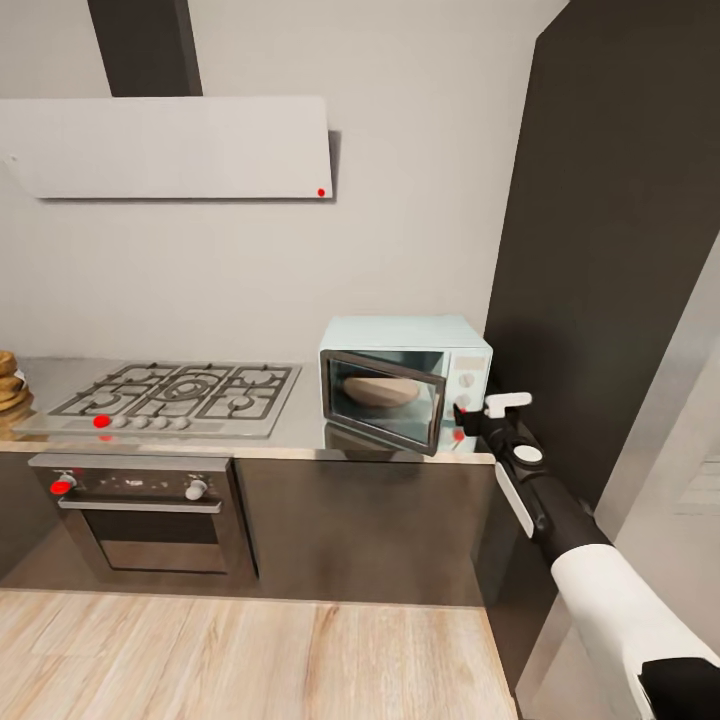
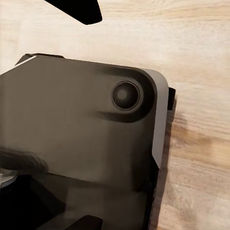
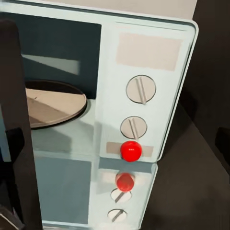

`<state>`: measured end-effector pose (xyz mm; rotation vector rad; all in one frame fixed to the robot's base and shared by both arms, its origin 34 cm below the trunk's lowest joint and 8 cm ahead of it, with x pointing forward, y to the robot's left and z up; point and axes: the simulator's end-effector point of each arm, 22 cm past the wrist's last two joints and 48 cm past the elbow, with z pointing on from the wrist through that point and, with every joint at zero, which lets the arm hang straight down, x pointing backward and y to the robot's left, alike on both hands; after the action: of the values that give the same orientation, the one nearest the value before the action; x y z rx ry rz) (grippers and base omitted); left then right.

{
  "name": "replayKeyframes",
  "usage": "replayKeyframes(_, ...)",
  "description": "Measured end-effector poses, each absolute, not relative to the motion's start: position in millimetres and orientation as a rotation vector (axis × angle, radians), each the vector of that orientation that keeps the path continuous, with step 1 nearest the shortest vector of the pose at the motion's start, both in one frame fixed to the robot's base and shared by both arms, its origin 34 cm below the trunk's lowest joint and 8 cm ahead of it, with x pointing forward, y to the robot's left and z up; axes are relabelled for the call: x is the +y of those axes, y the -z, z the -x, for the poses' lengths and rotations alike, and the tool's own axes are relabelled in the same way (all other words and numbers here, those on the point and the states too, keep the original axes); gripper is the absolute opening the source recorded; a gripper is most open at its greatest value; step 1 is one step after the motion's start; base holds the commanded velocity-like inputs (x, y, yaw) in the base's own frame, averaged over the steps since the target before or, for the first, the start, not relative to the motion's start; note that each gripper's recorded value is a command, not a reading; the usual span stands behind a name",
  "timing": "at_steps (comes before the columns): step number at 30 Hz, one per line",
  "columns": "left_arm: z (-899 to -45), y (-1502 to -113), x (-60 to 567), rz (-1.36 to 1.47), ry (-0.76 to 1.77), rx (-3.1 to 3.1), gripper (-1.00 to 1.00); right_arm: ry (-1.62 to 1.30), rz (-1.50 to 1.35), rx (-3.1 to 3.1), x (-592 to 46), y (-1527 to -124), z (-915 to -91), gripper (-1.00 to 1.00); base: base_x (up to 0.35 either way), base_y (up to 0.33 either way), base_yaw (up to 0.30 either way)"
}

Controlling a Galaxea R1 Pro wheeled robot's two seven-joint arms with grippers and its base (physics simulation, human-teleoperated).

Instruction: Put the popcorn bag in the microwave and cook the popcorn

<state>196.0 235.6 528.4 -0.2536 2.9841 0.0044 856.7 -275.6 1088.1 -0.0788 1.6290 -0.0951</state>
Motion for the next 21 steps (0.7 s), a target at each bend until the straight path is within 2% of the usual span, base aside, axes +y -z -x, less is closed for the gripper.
replayKeyframes(5,-199,-528,236,0.256,-0.004,2.981,1.0,0.076,0.092,1.636,-272,-1088,-857,1.0,0.104,-0.097,0.0)
replayKeyframes(14,-199,-528,235,0.25,-0.003,2.983,1.0,0.094,0.093,1.672,-286,-1078,-858,1.0,0.009,-0.009,0.0)
replayKeyframes(21,-200,-528,236,0.256,-0.003,2.983,1.0,-0.023,0.184,1.728,-261,-1057,-856,1.0,0.104,-0.034,0.0)
